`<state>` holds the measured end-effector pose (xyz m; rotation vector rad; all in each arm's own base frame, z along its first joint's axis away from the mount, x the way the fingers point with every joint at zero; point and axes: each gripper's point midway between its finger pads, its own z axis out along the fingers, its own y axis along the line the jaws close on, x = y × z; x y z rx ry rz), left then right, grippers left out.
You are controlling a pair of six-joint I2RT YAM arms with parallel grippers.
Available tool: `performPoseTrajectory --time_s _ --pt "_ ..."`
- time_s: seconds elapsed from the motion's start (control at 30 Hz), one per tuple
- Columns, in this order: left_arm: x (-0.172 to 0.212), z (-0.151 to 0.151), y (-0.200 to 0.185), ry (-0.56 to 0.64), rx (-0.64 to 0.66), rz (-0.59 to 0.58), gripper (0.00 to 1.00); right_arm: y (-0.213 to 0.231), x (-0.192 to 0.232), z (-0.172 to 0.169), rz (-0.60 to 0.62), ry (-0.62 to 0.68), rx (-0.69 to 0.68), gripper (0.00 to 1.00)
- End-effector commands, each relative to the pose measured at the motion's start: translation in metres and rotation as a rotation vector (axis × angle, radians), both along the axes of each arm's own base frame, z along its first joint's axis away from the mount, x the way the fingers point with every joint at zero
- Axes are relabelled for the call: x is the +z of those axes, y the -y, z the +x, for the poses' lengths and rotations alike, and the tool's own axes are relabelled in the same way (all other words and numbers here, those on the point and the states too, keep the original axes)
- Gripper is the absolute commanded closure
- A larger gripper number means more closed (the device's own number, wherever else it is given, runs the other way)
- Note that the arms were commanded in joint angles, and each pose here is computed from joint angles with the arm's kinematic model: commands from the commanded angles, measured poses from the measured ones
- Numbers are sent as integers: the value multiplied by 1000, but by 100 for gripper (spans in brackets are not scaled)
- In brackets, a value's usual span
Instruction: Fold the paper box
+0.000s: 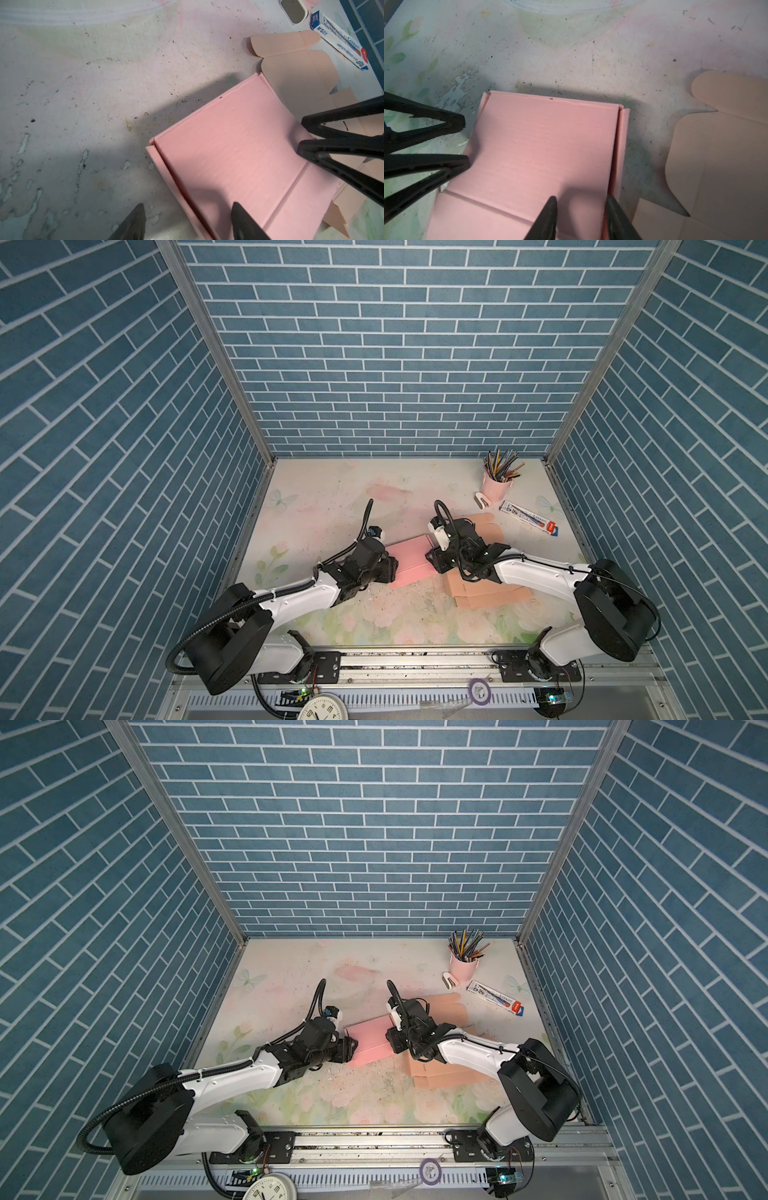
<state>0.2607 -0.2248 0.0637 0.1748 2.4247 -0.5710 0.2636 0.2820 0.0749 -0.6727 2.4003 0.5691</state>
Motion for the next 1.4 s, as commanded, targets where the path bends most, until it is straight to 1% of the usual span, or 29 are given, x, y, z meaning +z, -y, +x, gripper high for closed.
performPoseTrajectory --time_s 0.0,0.27,0.47,0.63,0.73,0.87,0.97,1.17,1.27,1.37 --pt "-7 2 -4 1 8 5 35 4 -12 -4 -20 -33 -23 60" --pt "-15 4 -13 -10 25 15 38 1 -18 -5 -21 -53 -21 60" --pt "-18 6 -25 -11 49 8 41 -8 -21 -8 -13 -70 -6 60" --pt "-20 8 -35 -16 67 4 42 -24 -24 -15 -22 -81 34 60" --pt "-19 9 -42 -13 82 2 43 -33 -21 -20 -16 -83 44 60" --pt "-18 11 -52 -7 100 4 43 -40 -5 -26 -2 -58 43 60" --pt "-19 11 -60 -9 113 5 43 -38 6 -28 9 -44 30 59" --pt "-16 10 -62 -2 111 4 43 -21 25 -26 22 2 -31 53" --pt "-16 9 -63 -3 109 1 43 -13 23 -20 39 -9 -58 52" --pt "-13 8 -60 -1 98 -15 43 -12 19 -16 80 -31 -59 52"
